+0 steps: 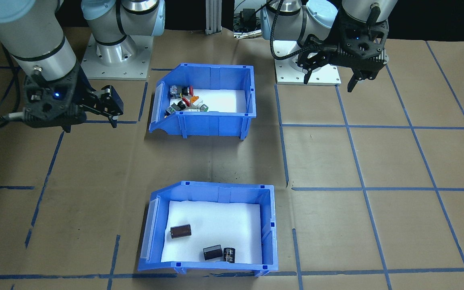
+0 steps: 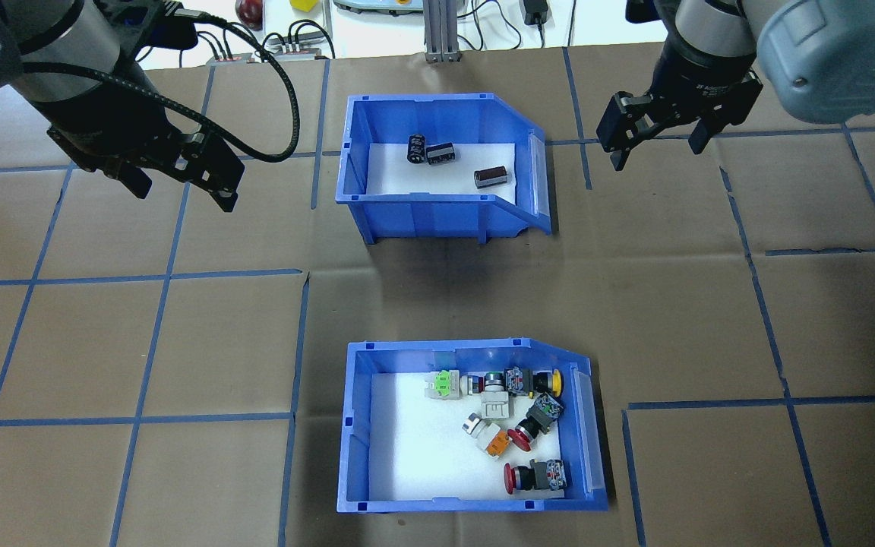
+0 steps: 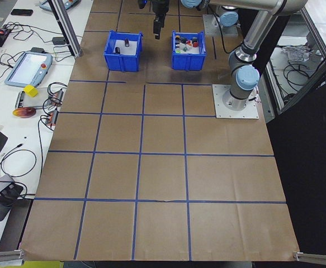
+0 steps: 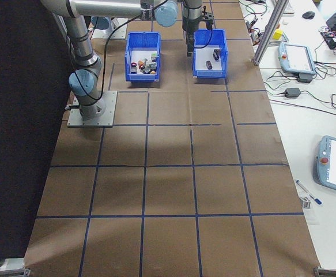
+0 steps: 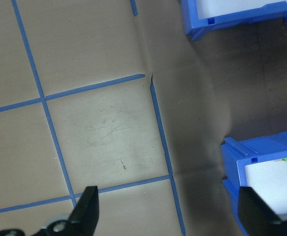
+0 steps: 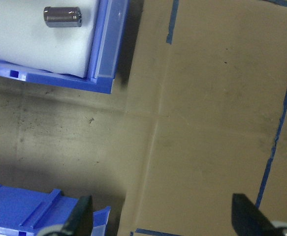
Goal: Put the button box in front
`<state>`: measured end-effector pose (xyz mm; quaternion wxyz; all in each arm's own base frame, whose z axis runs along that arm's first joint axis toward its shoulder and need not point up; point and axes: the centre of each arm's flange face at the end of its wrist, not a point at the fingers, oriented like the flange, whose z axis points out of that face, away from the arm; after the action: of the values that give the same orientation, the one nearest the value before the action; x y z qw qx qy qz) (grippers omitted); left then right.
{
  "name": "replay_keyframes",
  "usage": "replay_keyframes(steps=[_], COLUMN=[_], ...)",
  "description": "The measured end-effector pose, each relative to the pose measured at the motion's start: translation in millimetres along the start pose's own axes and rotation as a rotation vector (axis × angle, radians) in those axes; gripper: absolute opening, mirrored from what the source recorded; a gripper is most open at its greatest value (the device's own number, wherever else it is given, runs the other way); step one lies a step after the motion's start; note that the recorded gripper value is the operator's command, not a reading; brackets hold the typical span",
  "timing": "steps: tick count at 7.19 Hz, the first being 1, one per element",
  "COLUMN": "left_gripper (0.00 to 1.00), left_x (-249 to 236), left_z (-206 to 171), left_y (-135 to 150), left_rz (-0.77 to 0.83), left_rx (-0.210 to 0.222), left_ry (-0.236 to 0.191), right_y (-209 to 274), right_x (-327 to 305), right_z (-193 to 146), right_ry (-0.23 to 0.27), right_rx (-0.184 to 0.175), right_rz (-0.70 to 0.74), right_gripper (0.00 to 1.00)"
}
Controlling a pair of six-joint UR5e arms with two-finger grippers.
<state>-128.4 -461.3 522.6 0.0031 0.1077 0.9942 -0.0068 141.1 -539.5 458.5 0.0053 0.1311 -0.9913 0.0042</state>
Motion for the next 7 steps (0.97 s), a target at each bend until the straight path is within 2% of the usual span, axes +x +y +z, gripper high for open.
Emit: replay_keyframes(steps=[2,3,4,6,7], left_gripper=[1.0,0.99,0.99,0.92,0.95], left_x=[-1,-2,-4,-2,2], left_z=[5,11,18,24,28], left_y=[-1,-4,-6,-5,1], left_rz=[-0.021,-0.082,-0.166,-0.425,-0.577], left_rx=[-0.01,-0.023,-0.036,-0.046,-0.048], left_ry=[0.003,0.002,0.001,0.003,0.004], right_y=[-43,-72,-96,-126,-132], right_x=[-25,-53,-87,-170,-199], right_z=[11,19,29,47,56], right_ry=[0.003,0.006,0.008,0.012,0.009], right_rx=[-0.007,-0.008,-0.01,-0.005,-0.008], right_rz=[-0.288,-0.445,-0.581,-0.84,-0.947], right_gripper=[1.0,1.0,1.0,1.0,1.0])
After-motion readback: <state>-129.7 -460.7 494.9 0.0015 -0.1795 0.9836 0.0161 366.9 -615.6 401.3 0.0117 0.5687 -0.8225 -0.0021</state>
